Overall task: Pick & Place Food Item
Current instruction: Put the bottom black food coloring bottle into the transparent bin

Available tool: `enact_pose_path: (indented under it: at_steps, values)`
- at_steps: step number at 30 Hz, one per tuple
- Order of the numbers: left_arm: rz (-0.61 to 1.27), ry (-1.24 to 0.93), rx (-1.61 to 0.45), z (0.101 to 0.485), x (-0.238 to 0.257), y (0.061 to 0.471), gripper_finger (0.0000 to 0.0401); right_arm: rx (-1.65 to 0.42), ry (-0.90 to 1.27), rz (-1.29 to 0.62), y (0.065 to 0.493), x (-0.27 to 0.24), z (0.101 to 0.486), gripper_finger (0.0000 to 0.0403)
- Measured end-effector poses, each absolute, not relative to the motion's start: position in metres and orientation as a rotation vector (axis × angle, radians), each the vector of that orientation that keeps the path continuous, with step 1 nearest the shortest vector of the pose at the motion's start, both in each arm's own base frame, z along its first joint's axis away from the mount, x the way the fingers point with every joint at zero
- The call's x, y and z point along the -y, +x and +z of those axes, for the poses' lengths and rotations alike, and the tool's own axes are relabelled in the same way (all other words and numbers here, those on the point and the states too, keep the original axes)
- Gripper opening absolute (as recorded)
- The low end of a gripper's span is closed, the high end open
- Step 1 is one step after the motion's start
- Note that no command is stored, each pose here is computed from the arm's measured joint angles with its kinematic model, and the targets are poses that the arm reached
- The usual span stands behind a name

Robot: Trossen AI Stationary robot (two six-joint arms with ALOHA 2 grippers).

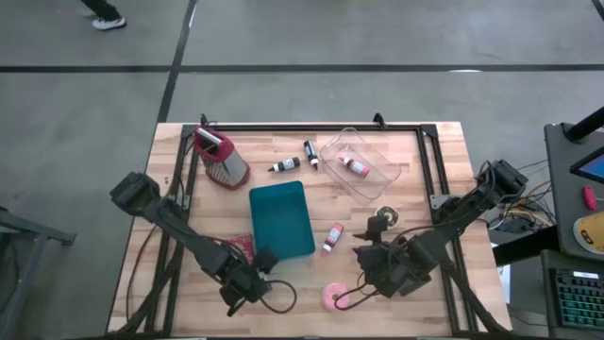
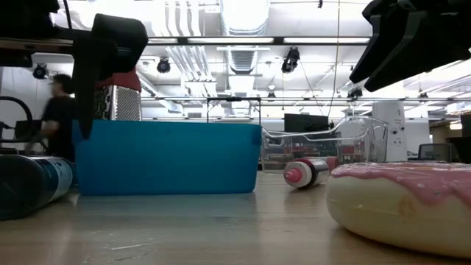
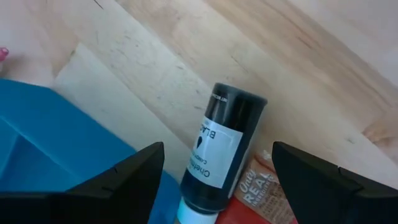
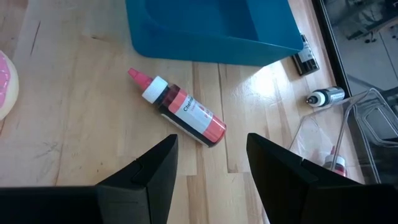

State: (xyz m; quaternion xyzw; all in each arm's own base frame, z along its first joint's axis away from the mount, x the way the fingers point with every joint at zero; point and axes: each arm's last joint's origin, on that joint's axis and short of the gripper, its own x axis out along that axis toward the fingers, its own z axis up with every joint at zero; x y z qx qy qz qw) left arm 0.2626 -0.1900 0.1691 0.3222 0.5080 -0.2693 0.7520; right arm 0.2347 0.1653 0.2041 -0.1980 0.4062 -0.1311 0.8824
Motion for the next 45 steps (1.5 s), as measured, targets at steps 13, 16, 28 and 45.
enact_pose_path:
  at_steps: [13, 16, 28, 45]
  values:
    - [-0.604, 0.747, -1.153, 0.154, 0.191, 0.266, 0.0305, -0.840, -0.408, -0.263, 0.232, -0.169, 0.204, 0.0189]
    - [-0.595, 0.765, -1.151, 0.152, 0.192, 0.268, 0.0305, -0.840, -0.408, -0.264, 0.232, -0.169, 0.204, 0.0189]
    - [-0.571, 0.765, -1.129, 0.151, 0.186, 0.275, 0.0305, -0.839, -0.407, -0.264, 0.232, -0.169, 0.204, 0.0189]
    - [-0.634, 0.689, -1.096, 0.152, 0.191, 0.278, 0.0259, -0.839, -0.408, -0.264, 0.232, -0.169, 0.204, 0.0189]
